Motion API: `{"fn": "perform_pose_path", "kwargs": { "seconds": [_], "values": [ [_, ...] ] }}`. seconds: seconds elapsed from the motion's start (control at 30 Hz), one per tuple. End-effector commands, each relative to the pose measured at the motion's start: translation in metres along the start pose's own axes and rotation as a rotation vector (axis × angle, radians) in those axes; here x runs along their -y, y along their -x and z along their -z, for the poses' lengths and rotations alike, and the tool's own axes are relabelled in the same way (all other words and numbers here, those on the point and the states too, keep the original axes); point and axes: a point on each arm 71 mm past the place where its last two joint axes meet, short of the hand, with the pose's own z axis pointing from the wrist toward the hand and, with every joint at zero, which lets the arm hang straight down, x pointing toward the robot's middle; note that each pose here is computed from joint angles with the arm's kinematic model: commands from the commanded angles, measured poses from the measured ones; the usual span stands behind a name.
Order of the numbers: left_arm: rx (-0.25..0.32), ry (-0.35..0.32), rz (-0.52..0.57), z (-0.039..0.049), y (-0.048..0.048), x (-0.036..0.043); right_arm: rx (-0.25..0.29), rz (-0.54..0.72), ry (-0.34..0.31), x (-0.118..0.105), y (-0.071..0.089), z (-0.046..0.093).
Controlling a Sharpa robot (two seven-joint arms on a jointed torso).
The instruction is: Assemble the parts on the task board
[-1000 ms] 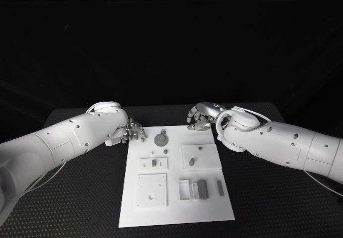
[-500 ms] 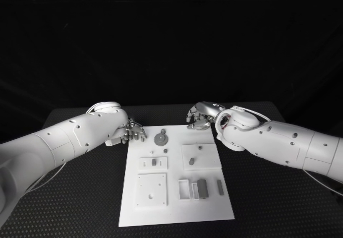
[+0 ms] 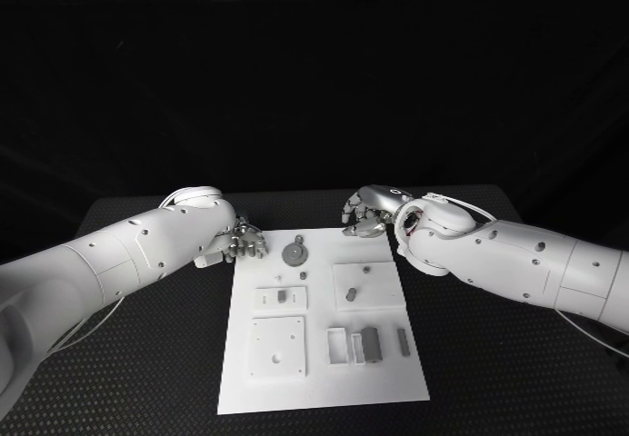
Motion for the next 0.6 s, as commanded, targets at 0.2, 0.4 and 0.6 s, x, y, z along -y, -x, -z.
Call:
{"fn": "perform_pose_path", "kwargs": {
  "seconds": [0.2, 0.4, 0.6],
  "values": [
    [-0.011, -0.024, 0.009, -0.0001, -0.0018, 0.0036, -0.012, 0.009, 0.002, -0.0005, -0.0011, -0.0004],
    [-0.017, -0.031, 0.035, -0.0003, -0.0018, 0.0033, -0.014, 0.009, 0.001, -0.0004, -0.0013, -0.0005],
    [-0.018, -0.037, 0.055, -0.0004, -0.0016, 0.0029, -0.016, 0.010, 0.001, -0.0005, -0.0015, -0.0008]
  ]
}}
